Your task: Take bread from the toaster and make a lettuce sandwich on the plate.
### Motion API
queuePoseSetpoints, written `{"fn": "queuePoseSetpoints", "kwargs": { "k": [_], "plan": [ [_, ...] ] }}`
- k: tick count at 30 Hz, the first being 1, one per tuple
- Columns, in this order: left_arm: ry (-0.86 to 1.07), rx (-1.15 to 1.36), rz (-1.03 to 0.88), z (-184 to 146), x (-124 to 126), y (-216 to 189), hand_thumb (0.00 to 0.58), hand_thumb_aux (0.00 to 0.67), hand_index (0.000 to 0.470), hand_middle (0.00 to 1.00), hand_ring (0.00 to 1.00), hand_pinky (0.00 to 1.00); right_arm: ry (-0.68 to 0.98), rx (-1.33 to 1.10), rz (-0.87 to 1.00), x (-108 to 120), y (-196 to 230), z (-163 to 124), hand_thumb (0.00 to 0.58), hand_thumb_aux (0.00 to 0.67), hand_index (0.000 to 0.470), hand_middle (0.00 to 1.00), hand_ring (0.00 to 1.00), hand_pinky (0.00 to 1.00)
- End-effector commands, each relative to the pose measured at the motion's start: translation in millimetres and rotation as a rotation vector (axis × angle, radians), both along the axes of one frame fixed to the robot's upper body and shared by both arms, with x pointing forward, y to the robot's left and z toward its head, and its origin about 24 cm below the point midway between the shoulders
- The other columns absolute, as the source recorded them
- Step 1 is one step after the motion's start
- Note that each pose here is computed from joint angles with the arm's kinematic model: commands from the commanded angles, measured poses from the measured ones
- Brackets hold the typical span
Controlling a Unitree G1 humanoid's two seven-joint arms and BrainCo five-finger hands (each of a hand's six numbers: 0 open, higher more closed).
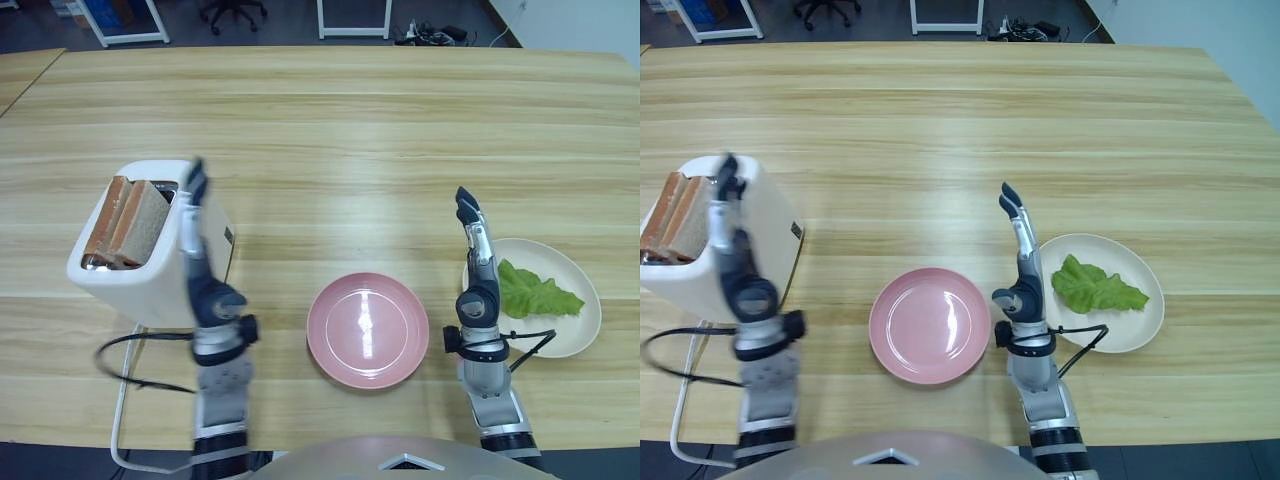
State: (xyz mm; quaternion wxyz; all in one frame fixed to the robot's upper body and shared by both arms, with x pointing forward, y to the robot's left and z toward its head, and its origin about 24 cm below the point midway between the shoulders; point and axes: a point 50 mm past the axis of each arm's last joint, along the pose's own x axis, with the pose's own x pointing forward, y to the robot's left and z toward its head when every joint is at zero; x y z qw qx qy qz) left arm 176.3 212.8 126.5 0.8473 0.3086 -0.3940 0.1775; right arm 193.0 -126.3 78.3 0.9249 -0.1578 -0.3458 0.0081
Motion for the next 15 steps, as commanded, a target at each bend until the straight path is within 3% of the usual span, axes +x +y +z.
{"fn": "queuePoseSetpoints", "kwargs": {
  "k": [1, 9, 15],
  "plan": [
    [0.172, 0.325, 0.416, 6.9, -8.8, 76.3, 0.0, 0.0, 0.0, 0.0, 0.0, 0.0, 0.009, -0.084, 0.012, 3.9, 4.1, -6.3, 0.0, 0.0, 0.0, 0.0, 0.0, 0.0],
    [0.441, 0.575, 0.753, 2.4, -19.5, 153.4, 0.0, 0.0, 0.0, 0.0, 0.0, 0.0, -0.001, -0.196, 0.056, 6.8, 9.8, -13.1, 0.0, 0.0, 0.0, 0.0, 0.0, 0.0],
    [0.56, 0.602, 0.781, -2.5, -14.1, 165.9, 0.0, 0.0, 0.0, 0.0, 0.0, 0.0, 0.003, -0.229, 0.062, 9.2, 10.7, -17.1, 0.0, 0.0, 0.0, 0.0, 0.0, 0.0]
  ]
}}
